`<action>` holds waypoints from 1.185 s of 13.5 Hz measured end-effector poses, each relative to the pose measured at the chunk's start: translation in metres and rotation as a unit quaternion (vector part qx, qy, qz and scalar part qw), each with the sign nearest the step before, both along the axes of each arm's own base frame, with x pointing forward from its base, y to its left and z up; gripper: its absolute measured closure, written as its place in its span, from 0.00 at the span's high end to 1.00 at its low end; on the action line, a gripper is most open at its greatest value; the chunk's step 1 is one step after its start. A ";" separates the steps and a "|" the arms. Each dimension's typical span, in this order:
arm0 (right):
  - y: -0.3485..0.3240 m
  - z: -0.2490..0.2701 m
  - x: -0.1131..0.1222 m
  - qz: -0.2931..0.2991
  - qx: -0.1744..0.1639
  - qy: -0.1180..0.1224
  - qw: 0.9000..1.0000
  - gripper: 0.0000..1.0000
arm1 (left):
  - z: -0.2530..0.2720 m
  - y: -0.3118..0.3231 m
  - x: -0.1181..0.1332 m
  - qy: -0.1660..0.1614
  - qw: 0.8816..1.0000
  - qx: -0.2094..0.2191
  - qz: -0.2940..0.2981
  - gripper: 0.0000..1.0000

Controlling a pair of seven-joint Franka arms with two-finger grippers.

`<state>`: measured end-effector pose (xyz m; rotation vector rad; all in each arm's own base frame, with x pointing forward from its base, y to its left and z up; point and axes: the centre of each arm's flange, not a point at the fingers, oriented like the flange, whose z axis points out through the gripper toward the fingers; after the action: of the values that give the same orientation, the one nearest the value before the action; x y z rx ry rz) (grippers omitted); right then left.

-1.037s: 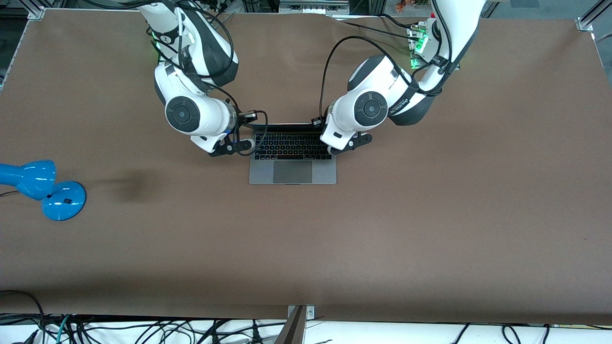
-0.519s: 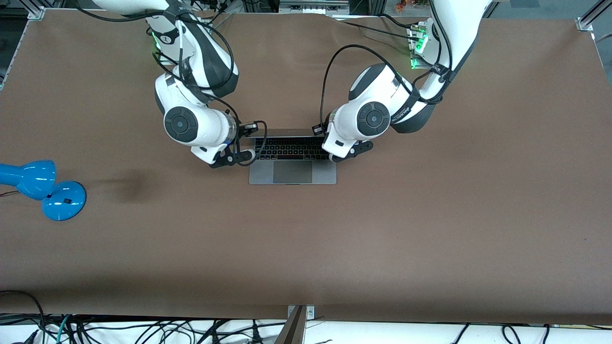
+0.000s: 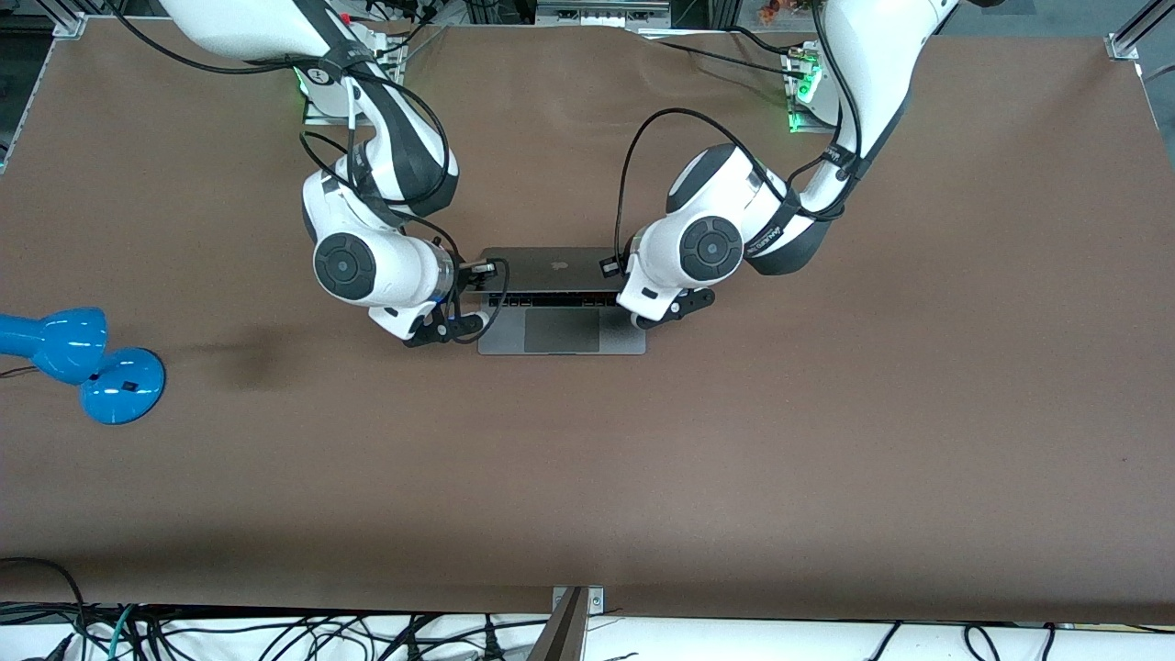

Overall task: Close laptop with both arms from behind
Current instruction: 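Push the screen forward with both grippers, folding it down over the keyboard, then press the lid down with both grippers until the laptop is shut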

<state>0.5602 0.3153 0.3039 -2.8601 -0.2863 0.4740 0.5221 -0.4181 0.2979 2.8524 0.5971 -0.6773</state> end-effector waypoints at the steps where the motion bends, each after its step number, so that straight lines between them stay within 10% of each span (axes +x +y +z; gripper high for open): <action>1: 0.001 -0.001 0.003 0.000 0.002 -0.001 1.000 0.01 | -0.003 0.000 0.001 0.001 1.000 0.000 0.001 0.01; 16: 0.004 -0.065 0.039 0.026 0.022 -0.029 0.999 0.01 | -0.076 0.018 0.047 -0.033 0.999 0.016 0.023 0.01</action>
<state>0.5990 0.3191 0.2393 -2.8325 -0.3772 0.3904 0.5687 -0.4003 0.2223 2.8679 0.6673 -0.5694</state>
